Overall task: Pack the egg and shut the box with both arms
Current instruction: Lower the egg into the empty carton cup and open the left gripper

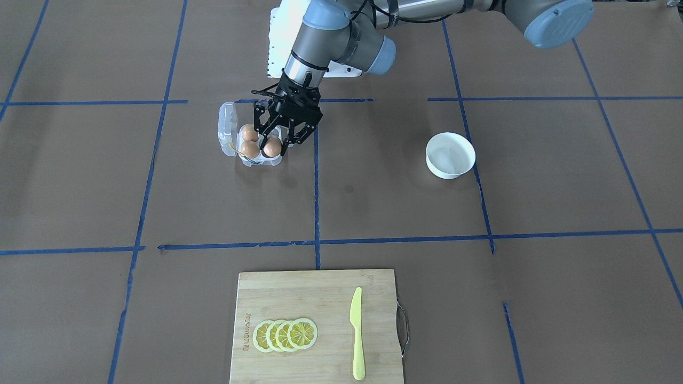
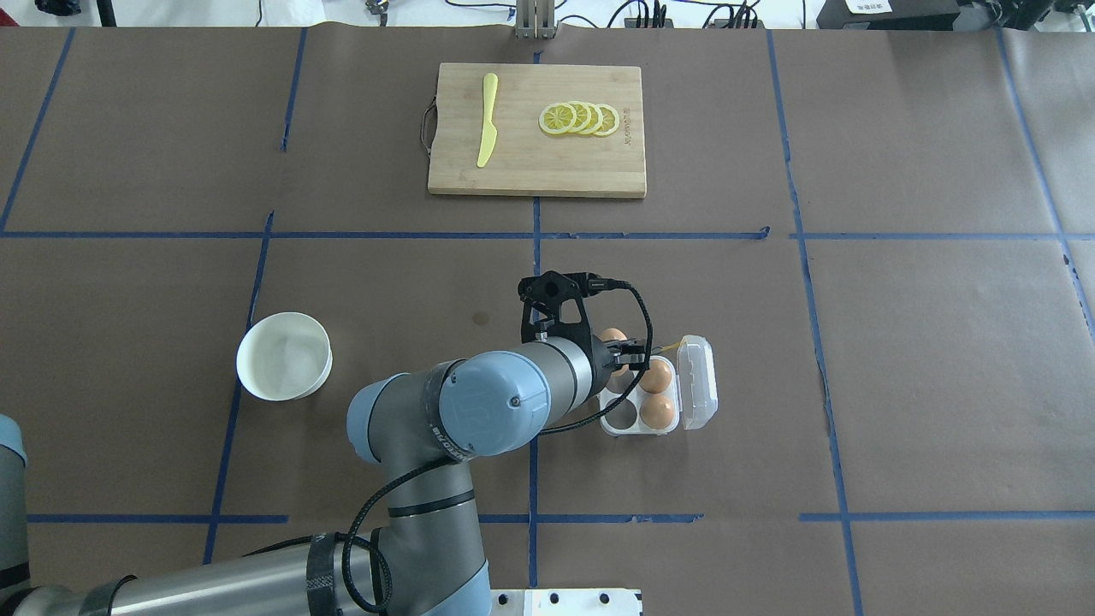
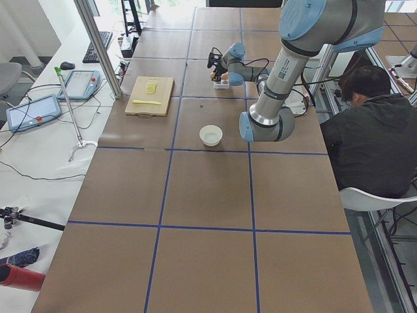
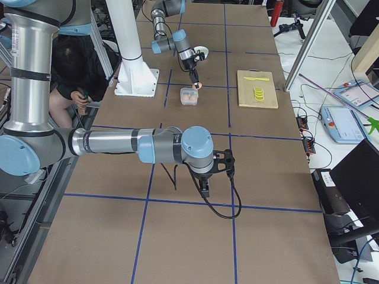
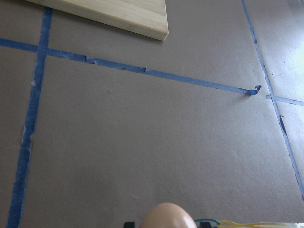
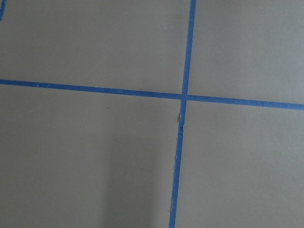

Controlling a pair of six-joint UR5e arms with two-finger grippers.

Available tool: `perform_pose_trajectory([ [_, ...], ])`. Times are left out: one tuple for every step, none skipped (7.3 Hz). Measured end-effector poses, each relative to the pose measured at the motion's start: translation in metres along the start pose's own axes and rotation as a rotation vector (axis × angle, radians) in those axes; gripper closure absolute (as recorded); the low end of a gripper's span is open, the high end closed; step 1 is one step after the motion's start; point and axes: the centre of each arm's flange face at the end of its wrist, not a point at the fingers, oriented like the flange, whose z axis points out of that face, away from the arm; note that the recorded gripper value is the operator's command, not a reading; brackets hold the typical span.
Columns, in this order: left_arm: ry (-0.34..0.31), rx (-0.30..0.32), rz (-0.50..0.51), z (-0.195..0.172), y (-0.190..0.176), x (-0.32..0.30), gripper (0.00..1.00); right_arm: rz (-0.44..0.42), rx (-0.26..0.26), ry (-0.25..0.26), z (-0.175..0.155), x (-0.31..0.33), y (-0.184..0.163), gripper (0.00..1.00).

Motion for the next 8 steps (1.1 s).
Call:
perform_pose_trajectory([
  [0.003,-0.012,0.016,0.002,0.009,0.002,1.00,0.001,0.000,-0.005,0.000,0.000,0.000,0.00],
  [0.007,-0.022,0.024,0.003,0.018,0.004,1.00,0.003,-0.002,-0.007,0.001,0.000,0.000,0.00],
  [0.010,-0.030,0.028,0.003,0.023,0.006,0.74,0.004,-0.003,-0.008,0.001,0.001,0.000,0.00],
  [0.015,-0.035,0.029,0.002,0.027,0.008,0.23,0.005,-0.003,-0.009,0.002,0.001,0.000,0.00],
  [0.019,-0.036,0.026,0.000,0.027,0.010,0.01,0.005,-0.003,-0.009,0.001,0.001,-0.001,0.00],
  [0.023,-0.035,0.022,-0.001,0.027,0.011,0.01,0.004,-0.003,-0.009,0.001,0.001,-0.001,0.00],
  [0.030,-0.034,0.019,-0.004,0.026,0.013,0.01,0.004,-0.003,-0.009,0.001,0.000,-0.001,0.00],
  [0.040,-0.032,0.016,-0.009,0.023,0.015,0.01,0.004,-0.002,-0.009,0.001,0.000,-0.001,0.00],
])
